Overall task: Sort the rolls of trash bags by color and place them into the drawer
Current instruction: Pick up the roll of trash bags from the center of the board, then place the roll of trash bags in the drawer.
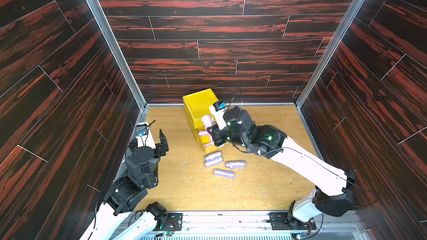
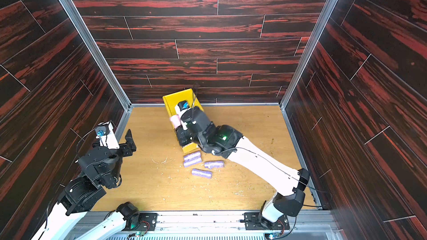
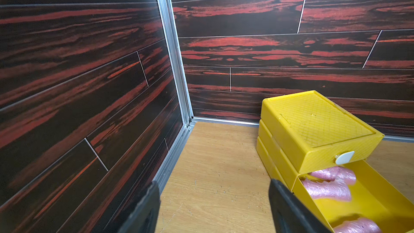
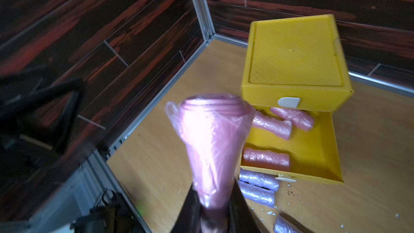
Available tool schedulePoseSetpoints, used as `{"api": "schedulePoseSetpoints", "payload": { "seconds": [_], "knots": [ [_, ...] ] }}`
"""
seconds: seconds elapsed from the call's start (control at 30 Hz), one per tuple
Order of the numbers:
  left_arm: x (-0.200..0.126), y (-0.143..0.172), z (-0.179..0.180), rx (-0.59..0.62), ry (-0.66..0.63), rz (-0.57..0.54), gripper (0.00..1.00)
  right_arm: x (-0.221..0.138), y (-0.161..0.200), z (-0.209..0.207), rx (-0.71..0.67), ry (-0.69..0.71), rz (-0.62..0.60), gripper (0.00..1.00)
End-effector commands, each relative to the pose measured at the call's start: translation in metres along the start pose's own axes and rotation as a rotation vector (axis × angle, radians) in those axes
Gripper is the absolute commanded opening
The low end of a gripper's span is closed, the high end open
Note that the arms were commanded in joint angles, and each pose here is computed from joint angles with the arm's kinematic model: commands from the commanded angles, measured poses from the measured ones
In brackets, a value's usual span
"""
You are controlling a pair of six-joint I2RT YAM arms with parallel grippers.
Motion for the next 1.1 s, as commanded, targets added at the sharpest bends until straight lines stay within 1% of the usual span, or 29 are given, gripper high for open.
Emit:
{"api": "schedulePoseSetpoints", "payload": {
  "seconds": [0.0,0.13,0.27,0.33,0.43,0.53,0.6,0.67,0.77,0.97,1.07],
  "knots": [
    [-0.003,-0.010,0.007,-0.043,-0.013,-0.026,0.80,0.008,-0.007,-0.028,0.297,0.058,0.003,0.03],
    [-0.004,-0.009,0.008,-0.042,-0.012,-0.021,0.80,0.017,-0.007,-0.049,0.586,0.028,0.021,0.03],
    [-0.009,-0.011,0.014,-0.048,-0.022,-0.024,0.80,0.032,0.010,-0.063,0.867,0.053,0.040,0.03],
    [-0.013,-0.013,0.019,-0.056,-0.029,-0.029,0.80,0.043,0.019,-0.066,0.983,0.043,0.051,0.02],
    [-0.018,-0.015,0.025,-0.071,-0.032,-0.039,0.80,0.054,0.023,-0.071,1.135,0.079,0.034,0.03],
    [-0.022,-0.017,0.030,-0.075,-0.033,-0.043,0.80,0.056,0.020,-0.080,1.270,0.180,-0.027,0.05],
    [-0.024,-0.016,0.032,-0.072,-0.035,-0.042,0.80,0.057,0.014,-0.084,1.318,0.225,-0.087,0.06],
    [-0.026,-0.016,0.034,-0.073,-0.037,-0.044,0.80,0.062,0.011,-0.088,1.337,0.268,-0.136,0.06],
    [-0.026,-0.015,0.034,-0.071,-0.037,-0.046,0.80,0.079,0.009,-0.092,1.336,0.344,-0.171,0.04],
    [-0.024,-0.012,0.031,-0.066,-0.032,-0.041,0.80,0.129,0.021,-0.097,1.299,0.532,-0.111,0.03],
    [-0.025,-0.011,0.032,-0.059,-0.035,-0.041,0.80,0.148,0.024,-0.098,1.278,0.593,-0.085,0.02]
  ]
}}
Point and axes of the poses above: each gripper's point midway between its finger pads, its own x axis out along the fingers, its own z axis along the line the jaws close on, y = z × x, the point moved 6 cm from there along -x, back along the fingers, and after that the axes turned 12 degrees about x, right-handed, at the moved point
